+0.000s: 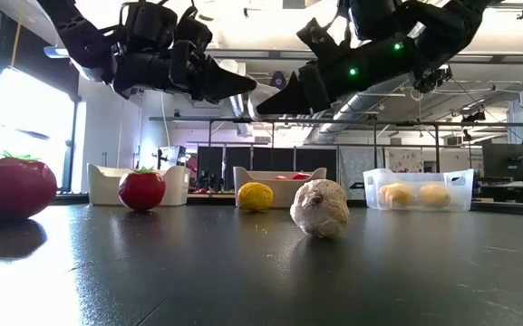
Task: Sort produce into baskets
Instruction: Put the bottom right garlic into the white bin
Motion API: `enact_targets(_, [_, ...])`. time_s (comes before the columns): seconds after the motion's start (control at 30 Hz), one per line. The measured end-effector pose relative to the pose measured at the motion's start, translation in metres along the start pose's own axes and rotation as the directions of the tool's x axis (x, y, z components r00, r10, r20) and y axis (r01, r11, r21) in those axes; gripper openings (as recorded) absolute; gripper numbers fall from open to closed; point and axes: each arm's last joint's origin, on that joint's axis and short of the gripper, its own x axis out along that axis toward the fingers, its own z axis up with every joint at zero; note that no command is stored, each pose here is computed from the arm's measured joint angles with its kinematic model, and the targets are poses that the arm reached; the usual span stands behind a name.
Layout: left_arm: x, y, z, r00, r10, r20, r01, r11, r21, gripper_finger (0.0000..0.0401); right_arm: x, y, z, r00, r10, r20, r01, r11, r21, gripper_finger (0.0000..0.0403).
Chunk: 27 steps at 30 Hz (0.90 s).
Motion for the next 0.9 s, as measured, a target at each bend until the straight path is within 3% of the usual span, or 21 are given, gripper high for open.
enact_targets(0.6, [-0.01, 0.009, 0.009, 0.999, -0.009, 0.038, 0.009, 1.0, 0.004, 0.0, 0.0, 0.002, -0.007, 0.998, -0.013, -0.066, 0.017, 0.997, 0.07, 0.0282])
enact_targets(0.9, [-0.024, 0.026, 0.005, 0.994, 0.101, -0.037, -0.102, 0.995, -0.019, 0.0, -0.001, 0.003, -0.01, 0.995, -0.002, -0.098, 0.008, 0.998, 0.059, 0.0282])
